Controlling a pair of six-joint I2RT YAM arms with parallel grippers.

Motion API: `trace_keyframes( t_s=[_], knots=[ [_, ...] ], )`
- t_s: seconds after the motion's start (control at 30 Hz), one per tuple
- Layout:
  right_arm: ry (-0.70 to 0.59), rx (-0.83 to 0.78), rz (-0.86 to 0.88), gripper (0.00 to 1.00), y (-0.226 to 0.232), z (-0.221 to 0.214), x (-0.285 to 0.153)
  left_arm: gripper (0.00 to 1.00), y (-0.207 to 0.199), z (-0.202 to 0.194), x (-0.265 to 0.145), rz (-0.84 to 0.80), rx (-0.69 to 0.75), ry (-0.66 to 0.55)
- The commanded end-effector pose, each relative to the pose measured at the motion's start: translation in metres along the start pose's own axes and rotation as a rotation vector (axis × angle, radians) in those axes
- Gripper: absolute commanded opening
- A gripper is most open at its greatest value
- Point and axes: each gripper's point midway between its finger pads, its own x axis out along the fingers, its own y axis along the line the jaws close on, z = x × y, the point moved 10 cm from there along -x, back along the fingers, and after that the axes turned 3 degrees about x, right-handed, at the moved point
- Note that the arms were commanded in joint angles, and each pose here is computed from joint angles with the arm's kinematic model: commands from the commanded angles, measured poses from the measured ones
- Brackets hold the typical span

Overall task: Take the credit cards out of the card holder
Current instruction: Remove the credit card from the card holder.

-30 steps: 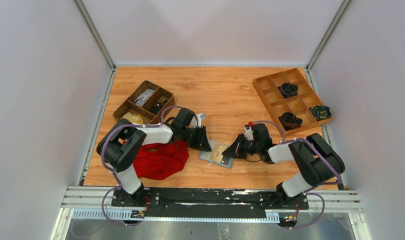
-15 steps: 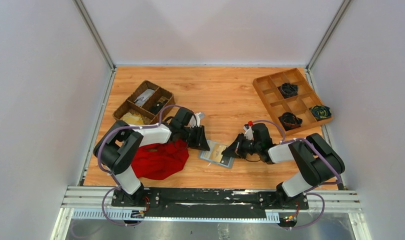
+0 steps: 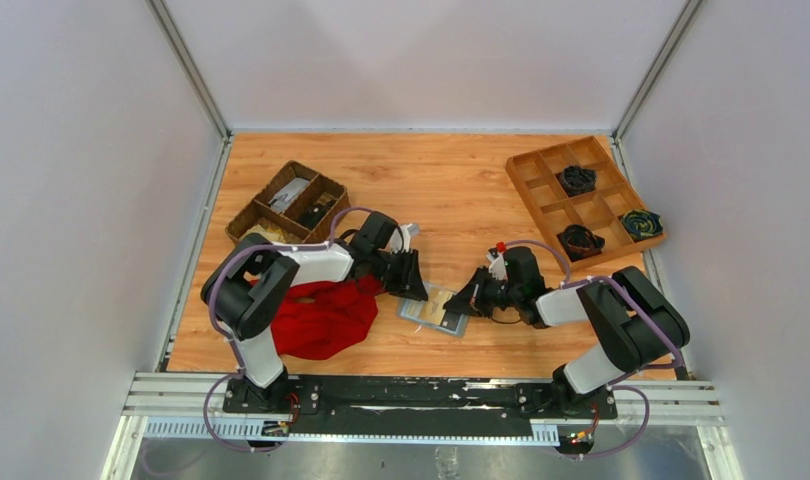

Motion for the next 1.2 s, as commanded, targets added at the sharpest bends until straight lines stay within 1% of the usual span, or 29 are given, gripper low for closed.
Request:
trace_keyframes(
  t_s=[0.0, 0.47, 0.87, 1.03, 1.17],
  knots=[
    [0.009, 0.024, -0.022, 0.0, -0.007, -0.003, -0.003, 0.32, 0.003, 0.001, 0.009, 0.003, -0.017, 0.025],
    [-0.004, 0.036, -0.053, 0.0, -0.012, -0.005, -0.012, 0.29, 0.026, -0.018, 0.017, 0.123, -0.11, 0.043],
    [-0.016, 0.055, -0.078, 0.0, -0.022, -0.012, -0.029, 0.29, 0.029, -0.018, 0.014, 0.177, -0.093, 0.03],
    [-0.048, 0.015, -0.12, 0.0, -0.018, -0.013, -0.042, 0.29, 0.024, -0.012, 0.007, 0.161, -0.087, 0.005],
    [-0.088, -0.08, -0.123, 0.0, -0.002, -0.01, -0.055, 0.3, 0.01, -0.002, -0.004, 0.116, -0.046, -0.034]
  ],
)
